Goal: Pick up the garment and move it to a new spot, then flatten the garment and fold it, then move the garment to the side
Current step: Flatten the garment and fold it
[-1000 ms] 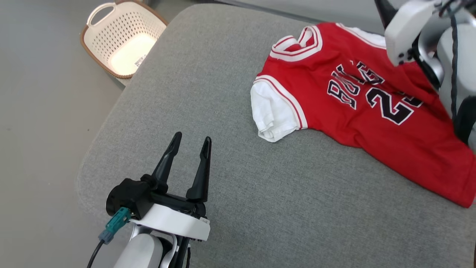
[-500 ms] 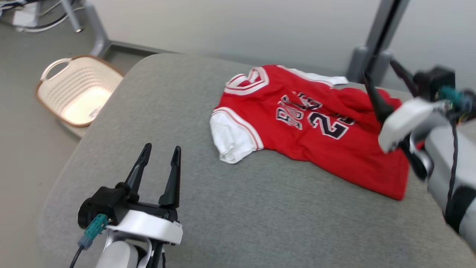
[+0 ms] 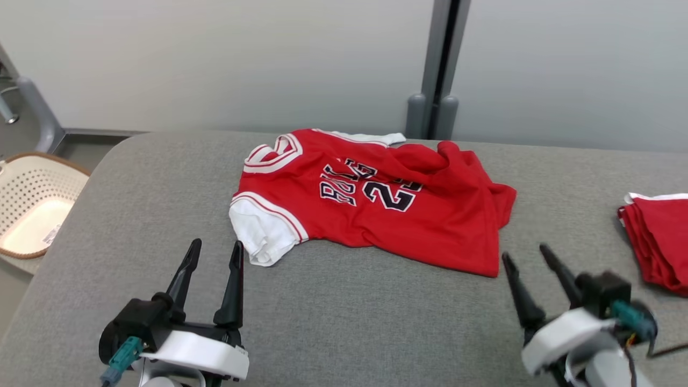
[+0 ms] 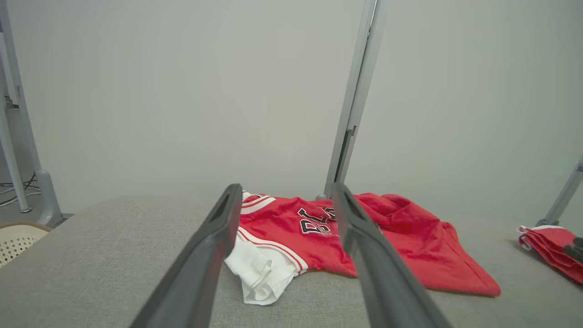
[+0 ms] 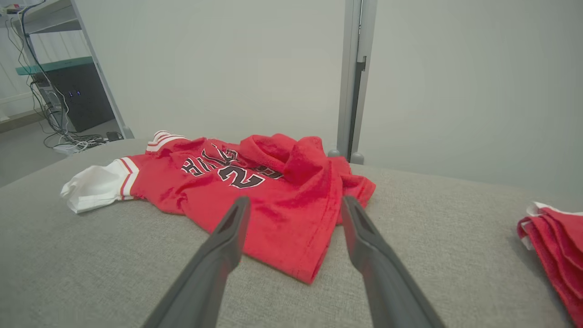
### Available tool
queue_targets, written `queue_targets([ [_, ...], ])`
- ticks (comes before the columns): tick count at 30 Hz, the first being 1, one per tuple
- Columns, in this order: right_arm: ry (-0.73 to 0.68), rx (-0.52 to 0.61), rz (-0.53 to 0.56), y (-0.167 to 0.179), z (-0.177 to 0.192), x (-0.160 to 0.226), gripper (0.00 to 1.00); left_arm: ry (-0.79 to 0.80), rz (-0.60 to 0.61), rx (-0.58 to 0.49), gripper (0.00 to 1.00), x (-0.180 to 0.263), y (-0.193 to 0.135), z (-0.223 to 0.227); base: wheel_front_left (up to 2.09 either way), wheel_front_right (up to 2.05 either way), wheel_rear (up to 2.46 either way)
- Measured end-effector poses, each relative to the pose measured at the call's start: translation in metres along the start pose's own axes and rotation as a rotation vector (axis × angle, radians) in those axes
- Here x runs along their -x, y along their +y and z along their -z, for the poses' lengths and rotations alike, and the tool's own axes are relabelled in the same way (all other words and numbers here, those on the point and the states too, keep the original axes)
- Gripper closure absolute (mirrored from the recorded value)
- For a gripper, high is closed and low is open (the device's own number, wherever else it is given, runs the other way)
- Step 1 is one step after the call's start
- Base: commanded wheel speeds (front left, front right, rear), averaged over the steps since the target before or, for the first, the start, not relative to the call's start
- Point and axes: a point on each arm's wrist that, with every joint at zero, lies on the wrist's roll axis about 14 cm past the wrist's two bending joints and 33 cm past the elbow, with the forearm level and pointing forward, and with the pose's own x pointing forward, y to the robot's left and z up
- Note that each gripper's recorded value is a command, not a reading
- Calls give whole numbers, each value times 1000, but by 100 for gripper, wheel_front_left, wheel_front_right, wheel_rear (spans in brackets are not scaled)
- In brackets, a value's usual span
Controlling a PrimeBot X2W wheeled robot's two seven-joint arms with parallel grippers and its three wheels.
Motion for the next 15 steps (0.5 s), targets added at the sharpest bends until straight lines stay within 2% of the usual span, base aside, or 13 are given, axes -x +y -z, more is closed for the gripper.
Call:
queue_targets([
  [5, 28, -22, 31, 7, 21, 26, 0, 19, 45, 10, 0, -1, -14, 7, 0, 0, 0],
  [11, 44, -48, 50, 8, 23, 23, 0, 30, 48, 7, 0, 0, -15, 10, 0, 0, 0],
  [15, 120, -81, 56, 9, 39, 18, 0, 40, 39, 8, 0, 0, -12, 13, 0, 0, 0],
])
